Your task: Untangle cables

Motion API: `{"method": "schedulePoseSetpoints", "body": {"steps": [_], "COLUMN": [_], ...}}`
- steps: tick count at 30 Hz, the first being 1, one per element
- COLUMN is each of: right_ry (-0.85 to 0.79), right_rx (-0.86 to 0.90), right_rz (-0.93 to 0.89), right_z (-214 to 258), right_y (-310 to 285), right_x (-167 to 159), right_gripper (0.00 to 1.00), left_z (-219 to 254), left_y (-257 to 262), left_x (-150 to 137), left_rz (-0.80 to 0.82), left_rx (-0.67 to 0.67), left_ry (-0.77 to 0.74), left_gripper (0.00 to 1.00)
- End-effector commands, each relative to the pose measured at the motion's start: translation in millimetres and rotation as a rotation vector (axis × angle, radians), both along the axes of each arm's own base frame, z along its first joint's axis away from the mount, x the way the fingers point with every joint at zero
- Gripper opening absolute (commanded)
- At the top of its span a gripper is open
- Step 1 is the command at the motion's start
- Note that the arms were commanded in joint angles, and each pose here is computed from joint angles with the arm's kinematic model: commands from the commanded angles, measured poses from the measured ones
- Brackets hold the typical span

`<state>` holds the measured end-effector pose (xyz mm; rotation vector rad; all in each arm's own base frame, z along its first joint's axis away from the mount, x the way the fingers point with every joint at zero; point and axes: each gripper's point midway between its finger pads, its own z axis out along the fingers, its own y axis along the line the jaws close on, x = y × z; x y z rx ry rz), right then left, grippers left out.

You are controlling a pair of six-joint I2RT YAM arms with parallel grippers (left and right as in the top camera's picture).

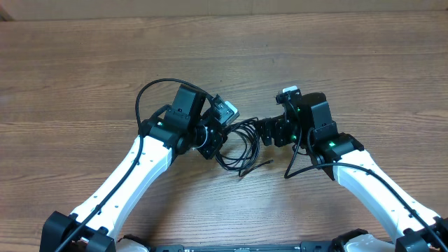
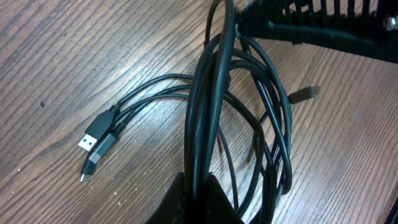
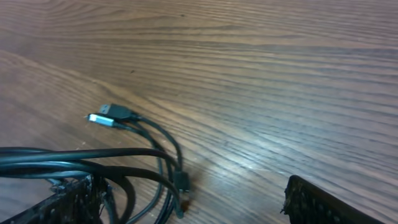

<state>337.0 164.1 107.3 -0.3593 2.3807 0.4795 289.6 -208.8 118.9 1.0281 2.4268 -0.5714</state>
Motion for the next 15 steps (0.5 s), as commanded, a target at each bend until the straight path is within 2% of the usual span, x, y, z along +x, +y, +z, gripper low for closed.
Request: {"method": "schedulePoseSetpoints", "body": {"steps": [1, 15], "right_ry": [-0.062, -0.043], "right_rx": [-0.043, 0.005], "right_rz": [-0.026, 0.027], "right_z": [10.7, 11.9], "right_y": [-6.7, 4.7], "right_x": [14.4, 8.0], "right_gripper": [0.92, 0.91], "left_z": [10.4, 16.2], "left_y": [-5.1, -11.6], "left_x": [0.3, 4.0], "left_rz": [-0.008, 0.023], "left_rx": [-0.038, -0.088], "left_ry": [-0.011, -0.001], "left_gripper": [0.04, 0.04]}}
